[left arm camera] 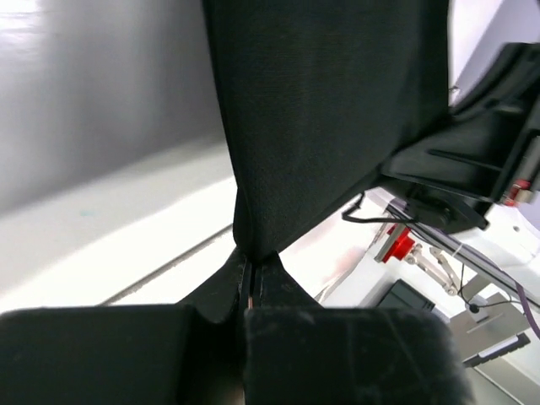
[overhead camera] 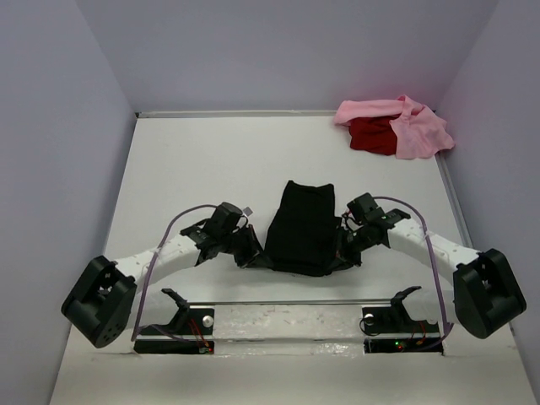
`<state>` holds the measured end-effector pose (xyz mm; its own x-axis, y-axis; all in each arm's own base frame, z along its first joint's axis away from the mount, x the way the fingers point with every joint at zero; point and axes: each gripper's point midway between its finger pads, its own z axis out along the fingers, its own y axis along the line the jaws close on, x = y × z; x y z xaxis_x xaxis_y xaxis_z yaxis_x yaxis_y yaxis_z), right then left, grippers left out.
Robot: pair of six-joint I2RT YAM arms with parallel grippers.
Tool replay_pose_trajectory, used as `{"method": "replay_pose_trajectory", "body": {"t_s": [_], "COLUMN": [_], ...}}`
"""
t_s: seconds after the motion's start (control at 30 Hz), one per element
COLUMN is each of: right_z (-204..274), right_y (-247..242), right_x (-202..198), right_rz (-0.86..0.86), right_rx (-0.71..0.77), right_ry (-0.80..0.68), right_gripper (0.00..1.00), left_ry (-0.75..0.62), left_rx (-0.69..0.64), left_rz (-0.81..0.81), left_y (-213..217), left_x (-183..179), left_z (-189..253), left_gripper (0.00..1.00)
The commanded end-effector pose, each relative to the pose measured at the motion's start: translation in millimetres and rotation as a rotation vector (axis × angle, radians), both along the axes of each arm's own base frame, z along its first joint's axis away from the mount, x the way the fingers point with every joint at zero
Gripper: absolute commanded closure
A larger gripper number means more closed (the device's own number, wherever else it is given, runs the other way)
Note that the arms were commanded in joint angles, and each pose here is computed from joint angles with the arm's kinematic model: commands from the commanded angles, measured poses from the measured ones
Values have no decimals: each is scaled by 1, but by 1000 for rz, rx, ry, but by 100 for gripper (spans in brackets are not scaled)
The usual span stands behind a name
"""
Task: Fold and stack the t-shirts
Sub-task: Fold the tshirt
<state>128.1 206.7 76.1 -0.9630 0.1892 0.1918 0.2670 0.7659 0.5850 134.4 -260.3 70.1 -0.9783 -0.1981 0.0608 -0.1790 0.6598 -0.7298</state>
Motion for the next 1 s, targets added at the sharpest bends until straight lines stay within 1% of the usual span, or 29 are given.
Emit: {"method": "replay_pose_trajectory", "body": {"t_s": [0.0,0.07,0.13,0.2,0.37,0.6,0.67,0.8,0.97], "right_z": [19,32,48,57,67,72,74,78,63], "right_y": [1,1,4,7,9,8,5,-8,-20], "right_x": [-2,4,15,22,36,60,68,83,80], "right_rz": [79,70,63,64,78,73,63,20,10], "right_rx": [7,10,17,18,0,-37,-47,-61,-92], "right_ry": [-24,-76,-135,-148,-193,-234,-246,-271,-226], "right_gripper": [93,93,93,93,94,94,95,95,97], "left_ry": [6,-1,-42,-58,-87,-129,-145,-161,-173], "left_rx": [54,68,57,55,43,60,71,94,112], "left_rz": [-21,-20,-17,-15,-23,-6,2,69,110], "left_y": [9,8,2,-5,-21,-29,-26,-5,20], "left_x": [-7,-3,9,20,41,75,84,112,135], "left_z": [23,29,43,50,60,70,72,75,72], "left_gripper": [100,100,100,100,100,100,100,100,100]}}
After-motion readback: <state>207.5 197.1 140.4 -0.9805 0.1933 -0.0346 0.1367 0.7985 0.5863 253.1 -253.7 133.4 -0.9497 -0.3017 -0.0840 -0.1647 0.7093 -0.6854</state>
